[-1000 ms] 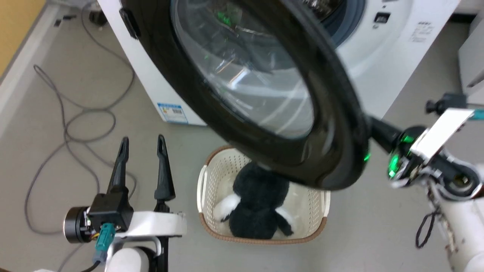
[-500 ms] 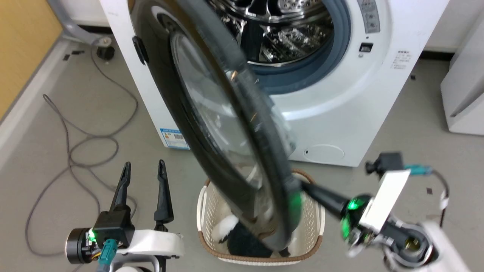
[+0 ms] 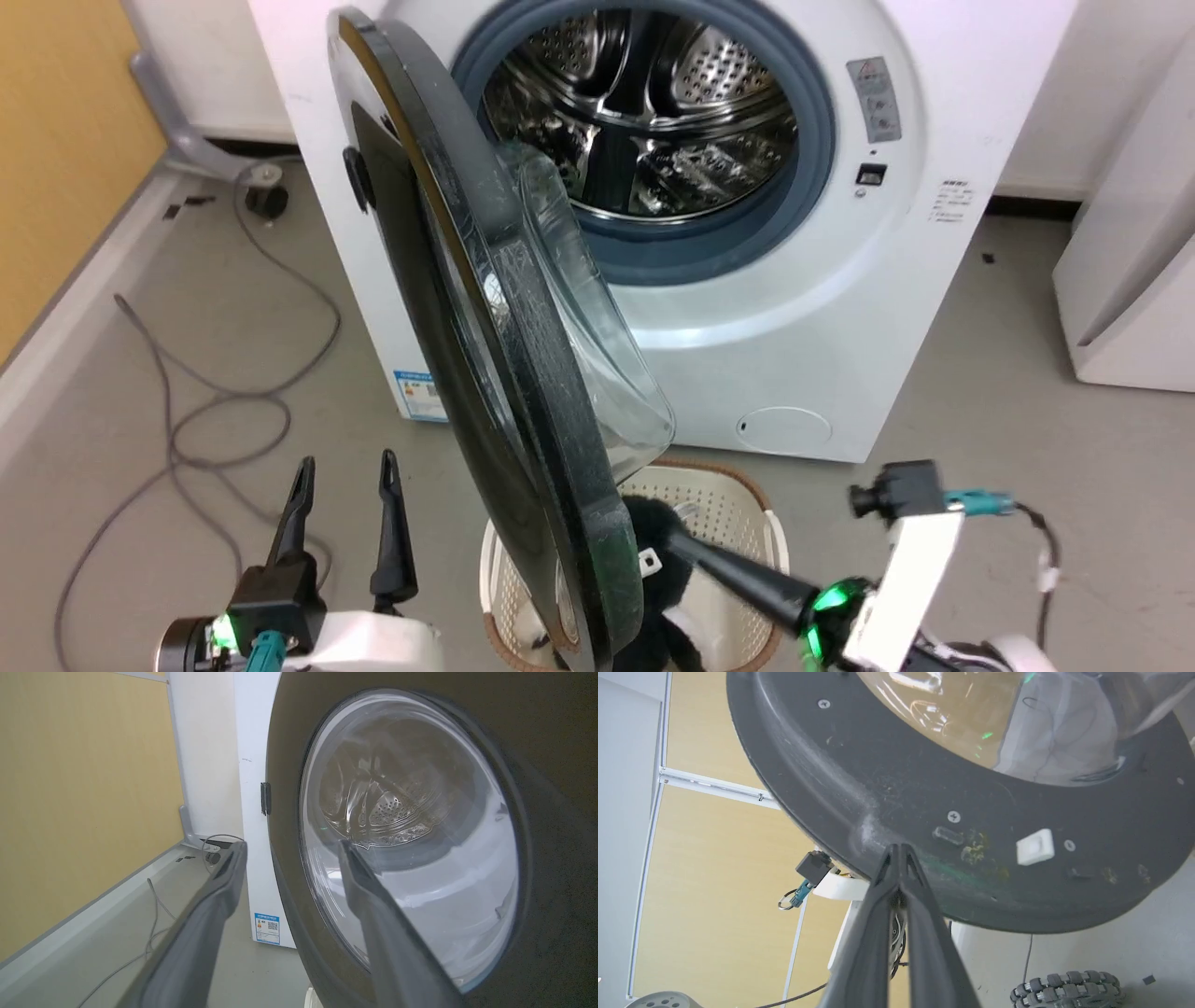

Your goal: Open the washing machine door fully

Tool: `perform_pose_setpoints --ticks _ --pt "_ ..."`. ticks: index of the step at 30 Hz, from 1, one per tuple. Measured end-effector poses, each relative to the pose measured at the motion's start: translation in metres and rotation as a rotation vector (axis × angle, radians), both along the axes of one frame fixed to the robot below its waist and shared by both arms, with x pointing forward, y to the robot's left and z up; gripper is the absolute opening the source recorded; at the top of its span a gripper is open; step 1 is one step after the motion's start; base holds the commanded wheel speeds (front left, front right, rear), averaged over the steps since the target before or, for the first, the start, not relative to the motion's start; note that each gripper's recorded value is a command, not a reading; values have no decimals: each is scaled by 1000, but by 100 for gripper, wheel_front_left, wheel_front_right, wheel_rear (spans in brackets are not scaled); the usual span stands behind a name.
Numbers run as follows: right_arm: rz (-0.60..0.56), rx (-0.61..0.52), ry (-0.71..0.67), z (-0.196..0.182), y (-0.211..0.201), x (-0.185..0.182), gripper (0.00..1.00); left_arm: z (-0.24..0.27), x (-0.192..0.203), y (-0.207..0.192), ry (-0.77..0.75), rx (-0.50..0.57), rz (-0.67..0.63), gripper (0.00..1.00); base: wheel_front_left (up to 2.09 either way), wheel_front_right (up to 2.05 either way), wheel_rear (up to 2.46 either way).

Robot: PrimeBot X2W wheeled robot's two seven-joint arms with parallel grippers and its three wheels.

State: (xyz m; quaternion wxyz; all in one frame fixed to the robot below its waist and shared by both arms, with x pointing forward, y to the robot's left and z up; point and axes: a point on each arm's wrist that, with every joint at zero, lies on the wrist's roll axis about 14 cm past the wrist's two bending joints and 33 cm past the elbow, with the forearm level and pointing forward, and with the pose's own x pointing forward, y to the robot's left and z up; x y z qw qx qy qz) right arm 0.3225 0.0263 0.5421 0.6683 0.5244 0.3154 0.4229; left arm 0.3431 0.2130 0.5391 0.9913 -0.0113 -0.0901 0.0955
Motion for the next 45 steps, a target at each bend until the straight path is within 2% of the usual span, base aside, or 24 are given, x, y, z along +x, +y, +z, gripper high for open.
perform_pose_setpoints --ticks 5,12,15,17,20,23,26,31,35,45 --pt "-199 -19 -126 22 -30 25 0 1 0 -2 -5 -1 -9 100 0 0 0" --pt "-657 -114 -478 69 -98 61 0 4 1 -6 -14 -1 -25 100 0 0 0" --pt "-823 -186 -647 82 -128 64 0 3 0 -7 -13 -2 -28 100 0 0 0" --pt "-889 -236 -714 82 -143 65 0 3 -1 -7 -11 -2 -31 100 0 0 0" --pt "-935 -402 -860 85 -161 66 0 3 -1 -8 -11 2 -35 100 0 0 0" --pt "-1028 -551 -1048 110 -179 63 0 3 0 -8 -13 5 -39 100 0 0 0" --pt "-1043 -701 -1190 117 -178 54 0 4 0 -9 -16 5 -40 100 0 0 0" --pt "-1033 -877 -1213 93 -181 43 0 6 -1 -9 -23 6 -42 100 0 0 0" --pt "-1058 -903 -1121 72 -187 35 0 8 -2 -8 -29 7 -42 100 0 0 0" --pt "-967 -981 -933 7 -186 25 0 6 -6 -6 -23 5 -38 100 0 0 0"
